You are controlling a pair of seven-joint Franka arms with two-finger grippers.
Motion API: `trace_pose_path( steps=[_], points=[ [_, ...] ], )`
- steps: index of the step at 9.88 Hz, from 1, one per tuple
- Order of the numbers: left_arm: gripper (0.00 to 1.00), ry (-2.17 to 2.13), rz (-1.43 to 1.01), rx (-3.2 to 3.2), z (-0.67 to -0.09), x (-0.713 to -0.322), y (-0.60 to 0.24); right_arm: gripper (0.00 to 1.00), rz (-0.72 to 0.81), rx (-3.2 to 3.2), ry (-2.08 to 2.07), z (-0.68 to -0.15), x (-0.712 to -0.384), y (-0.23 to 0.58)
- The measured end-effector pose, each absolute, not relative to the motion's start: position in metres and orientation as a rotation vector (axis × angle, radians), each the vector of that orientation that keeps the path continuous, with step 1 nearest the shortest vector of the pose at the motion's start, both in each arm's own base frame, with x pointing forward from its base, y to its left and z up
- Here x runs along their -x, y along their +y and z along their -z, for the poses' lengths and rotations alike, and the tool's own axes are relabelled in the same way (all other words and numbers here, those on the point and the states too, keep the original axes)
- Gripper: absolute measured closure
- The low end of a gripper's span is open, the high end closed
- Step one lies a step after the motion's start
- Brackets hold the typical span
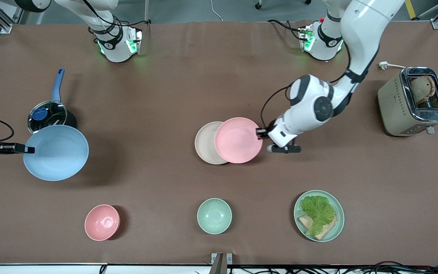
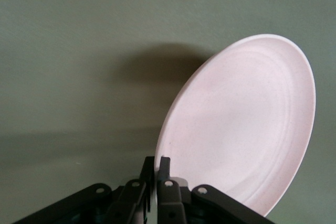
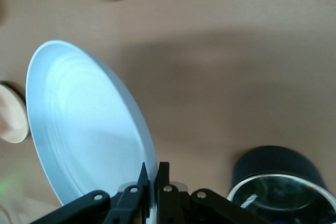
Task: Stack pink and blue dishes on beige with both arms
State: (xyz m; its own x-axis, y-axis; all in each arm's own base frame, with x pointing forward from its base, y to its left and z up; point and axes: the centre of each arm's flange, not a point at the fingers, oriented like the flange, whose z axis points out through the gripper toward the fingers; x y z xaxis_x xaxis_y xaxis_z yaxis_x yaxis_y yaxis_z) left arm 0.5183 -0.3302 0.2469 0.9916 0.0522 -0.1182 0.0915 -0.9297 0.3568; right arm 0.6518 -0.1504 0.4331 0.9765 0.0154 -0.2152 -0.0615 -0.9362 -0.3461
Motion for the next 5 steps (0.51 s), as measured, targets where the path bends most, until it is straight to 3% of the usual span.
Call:
trace_pose_path(
  steps=[5],
  points=[
    [0.94,0.213,0.090,-2.831,-0.228,-0.508,-0.391,0.93,-0.412,2.724,0.197,-0.444,-0.664,0.043]
  ],
)
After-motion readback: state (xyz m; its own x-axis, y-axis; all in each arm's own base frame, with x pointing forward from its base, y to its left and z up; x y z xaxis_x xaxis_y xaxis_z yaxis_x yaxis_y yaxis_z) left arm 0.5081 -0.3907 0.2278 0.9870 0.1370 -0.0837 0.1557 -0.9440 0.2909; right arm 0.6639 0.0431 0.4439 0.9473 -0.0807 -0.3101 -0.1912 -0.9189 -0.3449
